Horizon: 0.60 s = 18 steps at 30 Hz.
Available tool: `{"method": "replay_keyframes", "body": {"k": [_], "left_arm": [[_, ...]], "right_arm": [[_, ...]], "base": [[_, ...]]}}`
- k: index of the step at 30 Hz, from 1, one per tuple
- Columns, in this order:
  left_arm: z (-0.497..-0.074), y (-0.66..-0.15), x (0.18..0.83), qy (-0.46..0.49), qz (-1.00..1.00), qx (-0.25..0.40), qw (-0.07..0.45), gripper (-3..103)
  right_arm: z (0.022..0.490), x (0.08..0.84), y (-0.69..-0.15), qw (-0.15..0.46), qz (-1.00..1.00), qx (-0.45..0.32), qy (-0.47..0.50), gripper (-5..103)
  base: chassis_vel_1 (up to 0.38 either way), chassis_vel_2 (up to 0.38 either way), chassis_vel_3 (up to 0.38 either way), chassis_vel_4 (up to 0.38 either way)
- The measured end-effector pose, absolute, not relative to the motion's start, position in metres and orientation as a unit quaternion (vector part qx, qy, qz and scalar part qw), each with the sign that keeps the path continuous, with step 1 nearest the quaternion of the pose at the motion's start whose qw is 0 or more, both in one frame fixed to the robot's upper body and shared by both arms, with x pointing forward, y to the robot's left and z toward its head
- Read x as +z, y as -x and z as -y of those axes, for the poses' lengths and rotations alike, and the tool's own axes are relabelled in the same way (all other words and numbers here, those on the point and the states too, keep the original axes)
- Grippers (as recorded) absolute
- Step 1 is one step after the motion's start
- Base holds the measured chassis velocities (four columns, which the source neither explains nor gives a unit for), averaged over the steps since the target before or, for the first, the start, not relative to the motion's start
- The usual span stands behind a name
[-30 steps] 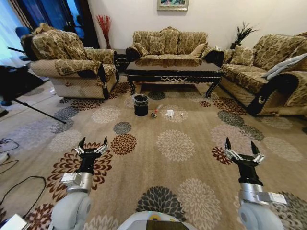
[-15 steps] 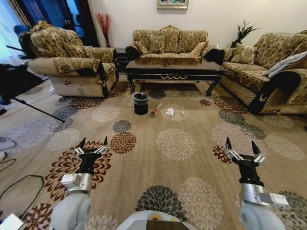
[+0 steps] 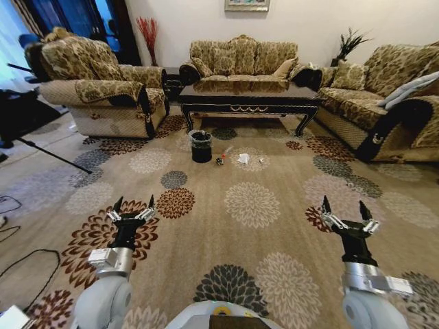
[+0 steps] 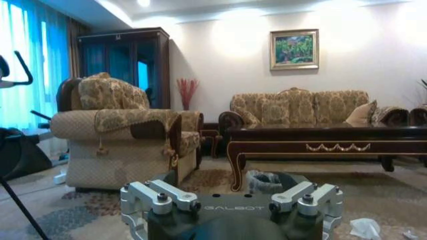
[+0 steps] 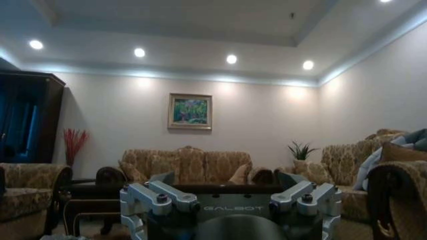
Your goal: Move to the front of the table and pick up the trash from the floor, then place it into the trash bin.
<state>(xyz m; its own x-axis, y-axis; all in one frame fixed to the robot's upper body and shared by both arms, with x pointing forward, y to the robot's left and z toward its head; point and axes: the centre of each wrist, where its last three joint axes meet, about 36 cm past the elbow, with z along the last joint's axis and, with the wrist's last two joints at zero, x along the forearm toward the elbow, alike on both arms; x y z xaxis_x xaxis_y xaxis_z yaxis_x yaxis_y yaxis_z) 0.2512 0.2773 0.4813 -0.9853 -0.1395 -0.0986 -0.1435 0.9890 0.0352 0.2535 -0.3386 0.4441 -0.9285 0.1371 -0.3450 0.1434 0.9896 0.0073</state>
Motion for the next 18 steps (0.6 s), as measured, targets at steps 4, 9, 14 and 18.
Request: {"method": "replay_keyframes", "body": {"k": [4, 9, 14, 18], "left_arm": [[-0.2776, -0.2514, 0.4811, 0.07, -0.996, 0.022, 0.048, 100], [-0.2789, -0.2518, 0.4807, 0.07, -0.996, 0.025, 0.047, 100], [-0.28, -0.2527, 0.4801, 0.068, -0.996, 0.026, 0.047, 100], [-0.2808, -0.2537, 0.4799, 0.067, -0.996, 0.026, 0.047, 100]], "right_arm": [[0.3407, 0.4422, -0.2539, 0.175, -0.982, -0.013, -0.065, 100], [0.3418, 0.44, -0.2554, 0.176, -0.982, -0.013, -0.063, 100], [0.3419, 0.4387, -0.2567, 0.176, -0.982, -0.013, -0.063, 100], [0.3422, 0.4374, -0.2573, 0.175, -0.982, -0.013, -0.064, 100]], "base": [[0.0, 0.0, 0.0, 0.0], [0.0, 0.0, 0.0, 0.0], [-0.028, 0.017, 0.017, -0.029], [-0.108, 0.101, 0.093, -0.113]]}}
